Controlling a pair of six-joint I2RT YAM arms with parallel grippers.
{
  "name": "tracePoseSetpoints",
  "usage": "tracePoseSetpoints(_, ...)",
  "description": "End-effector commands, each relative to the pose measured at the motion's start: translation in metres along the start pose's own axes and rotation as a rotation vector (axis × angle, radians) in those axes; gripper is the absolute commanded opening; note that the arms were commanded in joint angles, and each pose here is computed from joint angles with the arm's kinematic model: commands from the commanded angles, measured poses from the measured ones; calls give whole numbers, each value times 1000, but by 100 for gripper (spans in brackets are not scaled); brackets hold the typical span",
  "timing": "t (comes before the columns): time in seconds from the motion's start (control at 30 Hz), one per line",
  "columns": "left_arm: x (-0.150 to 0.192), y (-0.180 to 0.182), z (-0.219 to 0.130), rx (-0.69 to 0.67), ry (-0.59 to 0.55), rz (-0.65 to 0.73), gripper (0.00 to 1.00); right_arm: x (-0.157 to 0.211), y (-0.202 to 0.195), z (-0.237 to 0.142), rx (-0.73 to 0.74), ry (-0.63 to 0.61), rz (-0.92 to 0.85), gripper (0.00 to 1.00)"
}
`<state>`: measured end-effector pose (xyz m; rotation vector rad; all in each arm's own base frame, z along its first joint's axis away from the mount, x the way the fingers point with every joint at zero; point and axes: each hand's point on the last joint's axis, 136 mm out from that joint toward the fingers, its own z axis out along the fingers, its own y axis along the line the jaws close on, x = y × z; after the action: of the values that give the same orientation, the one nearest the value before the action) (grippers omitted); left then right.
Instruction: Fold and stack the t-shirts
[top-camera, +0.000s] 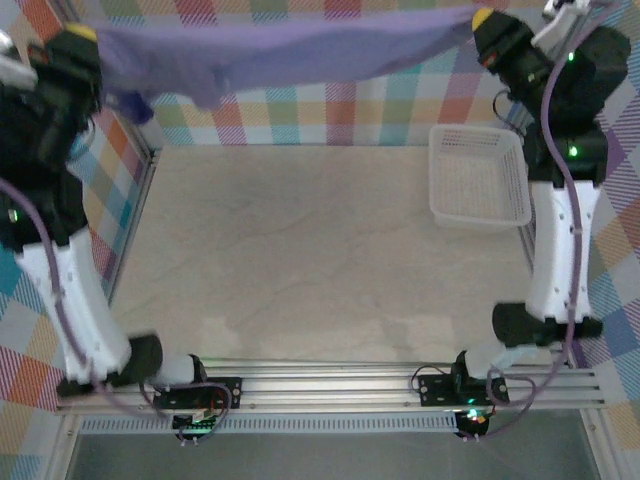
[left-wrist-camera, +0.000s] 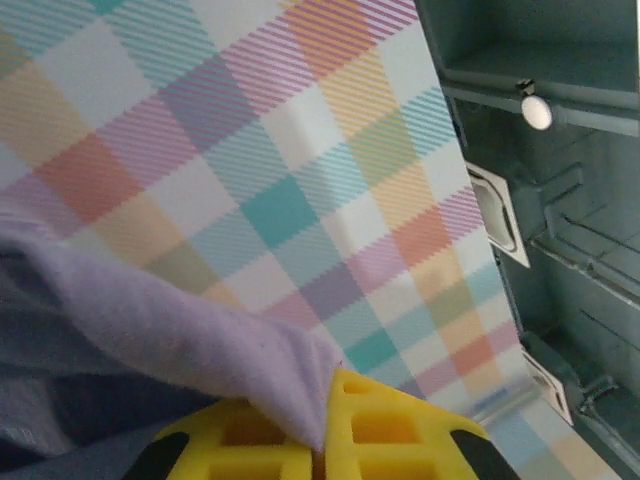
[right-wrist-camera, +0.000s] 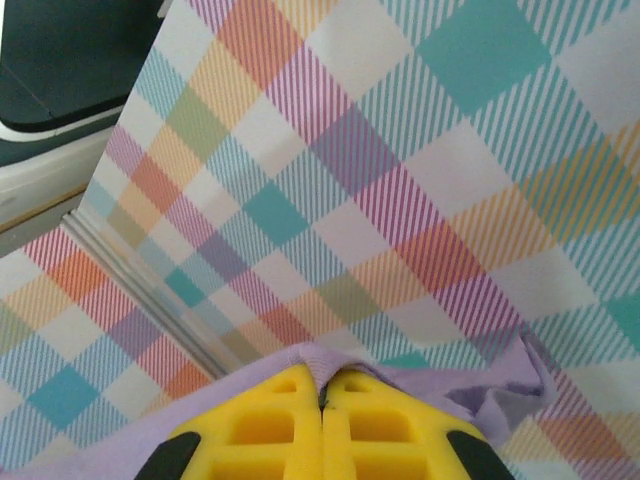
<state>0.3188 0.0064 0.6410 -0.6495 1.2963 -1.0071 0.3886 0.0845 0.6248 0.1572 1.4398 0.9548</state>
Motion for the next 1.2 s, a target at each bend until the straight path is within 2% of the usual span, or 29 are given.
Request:
tracePoseSetpoints(0.0,73,153,17,-303,175,-157,14,70,-75,1,171,139,67,0)
tracePoseSetpoints(0.13,158,265,-7,-517,393,-279,17,175,-161,-38,388,313,170,0)
tracePoseSetpoints(0.17,179,289,-15,-585,457,-281,23,202,-181,-47,427,366,198,0)
tracePoseSetpoints(0.2,197,307,-21,-623,511,-280,35,228,-199,-54,459,417,232,3)
tracePoseSetpoints(0.23,216,328,-32,-687,568,-290,58,255,-218,-63,503,466,264,20)
tracePoseSetpoints(0.27,230,347,-46,-760,609,-297,72,280,-238,-75,574,517,307,38)
tracePoseSetpoints(0.3,239,357,-58,-803,633,-295,76,298,-250,-85,622,558,335,49)
tracePoseSetpoints(0.33,244,366,-72,-837,641,-283,81,315,-261,-99,680,596,353,53)
tracePoseSetpoints(0.43,242,369,-105,-897,613,-203,93,345,-269,-127,760,636,342,59)
tracePoseSetpoints(0.5,241,370,-121,-932,602,-179,92,358,-261,-133,754,657,315,58)
tracePoseSetpoints(0.6,247,380,-124,-946,619,-180,87,372,-246,-125,723,708,245,58)
tracePoseSetpoints(0.7,256,399,-118,-1002,641,-220,73,389,-239,-106,693,767,205,56)
tracePoseSetpoints(0.77,261,412,-116,-1065,658,-238,64,402,-244,-95,688,807,207,55)
tracePoseSetpoints(0.87,269,426,-120,-1157,678,-239,63,413,-260,-84,718,837,186,54)
tracePoseSetpoints(0.93,289,427,-117,-1137,717,-240,63,419,-270,-72,707,860,174,52)
tracePoseSetpoints(1.0,308,435,-125,-1190,769,-205,63,427,-281,-63,720,899,187,50)
tracePoseSetpoints(1.07,321,450,-134,-1245,796,-180,58,434,-292,-58,740,927,203,49)
tracePoseSetpoints(1.17,334,470,-134,-1253,789,-204,51,441,-303,-55,763,961,222,48)
